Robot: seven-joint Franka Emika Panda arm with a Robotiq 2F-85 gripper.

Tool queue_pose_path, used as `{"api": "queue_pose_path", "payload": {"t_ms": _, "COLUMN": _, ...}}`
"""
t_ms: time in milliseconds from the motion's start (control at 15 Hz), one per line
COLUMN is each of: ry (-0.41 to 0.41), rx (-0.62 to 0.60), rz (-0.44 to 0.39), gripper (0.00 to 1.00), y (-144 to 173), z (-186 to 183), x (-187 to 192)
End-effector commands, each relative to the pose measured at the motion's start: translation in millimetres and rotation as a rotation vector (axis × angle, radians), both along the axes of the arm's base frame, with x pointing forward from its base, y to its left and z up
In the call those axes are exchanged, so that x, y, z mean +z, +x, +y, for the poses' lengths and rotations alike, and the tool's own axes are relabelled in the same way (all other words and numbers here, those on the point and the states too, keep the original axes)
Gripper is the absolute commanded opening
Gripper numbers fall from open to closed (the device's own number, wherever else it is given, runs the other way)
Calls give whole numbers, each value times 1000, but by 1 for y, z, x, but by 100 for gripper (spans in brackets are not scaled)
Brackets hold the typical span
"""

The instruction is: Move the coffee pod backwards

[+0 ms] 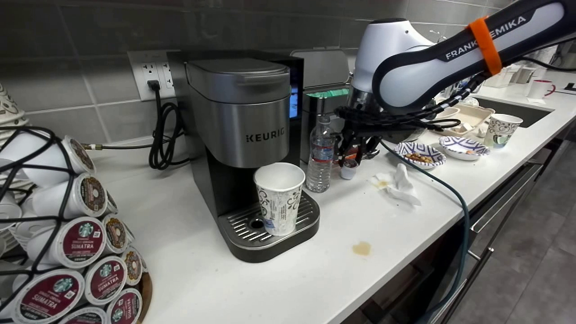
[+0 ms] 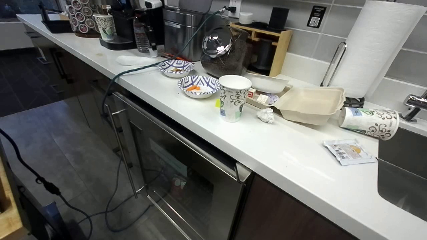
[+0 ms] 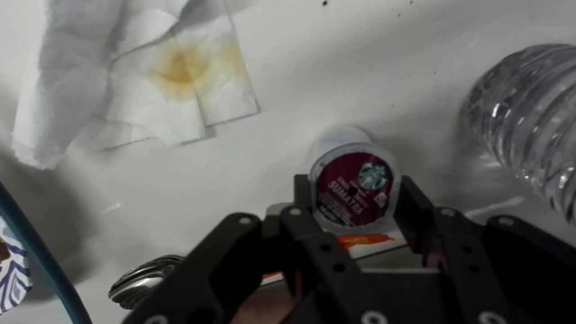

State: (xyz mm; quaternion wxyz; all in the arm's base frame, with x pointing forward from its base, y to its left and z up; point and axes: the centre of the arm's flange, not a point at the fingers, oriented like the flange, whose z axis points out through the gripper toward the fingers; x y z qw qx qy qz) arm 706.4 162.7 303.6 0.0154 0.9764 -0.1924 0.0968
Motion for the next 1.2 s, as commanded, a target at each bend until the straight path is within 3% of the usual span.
{"api": "queue_pose_path", "payload": {"t_ms": 0, "ry": -23, "rx": -7, "rz": -5, "gripper": 47, "y": 12, "z": 9, "x": -1}}
{"api": "queue_pose_path", "payload": {"t_ms": 400, "ry": -24, "rx": -3, "rz": 2, "gripper": 48, "y": 16, "z": 10, "x": -3}}
{"api": "queue_pose_path", "payload": {"t_ms": 533, "ry": -28, "rx": -5, "rz": 6, "gripper": 61, "y": 16, "z": 8, "x": -4}}
{"api": "queue_pose_path", "payload": {"t_ms": 600, "ry": -28, "rx": -5, "rz": 9, "gripper": 77, "y": 16, "z": 8, "x": -5}}
{"api": "queue_pose_path", "payload": {"t_ms": 800, "ry": -24, "rx": -11, "rz": 13, "gripper": 99, "y": 14, "z": 3, "x": 0}}
{"api": "queue_pose_path", "payload": {"t_ms": 1133, "ry": 7, "rx": -49, "rz": 93, "gripper": 100, "y": -6, "z": -36, "x": 27}}
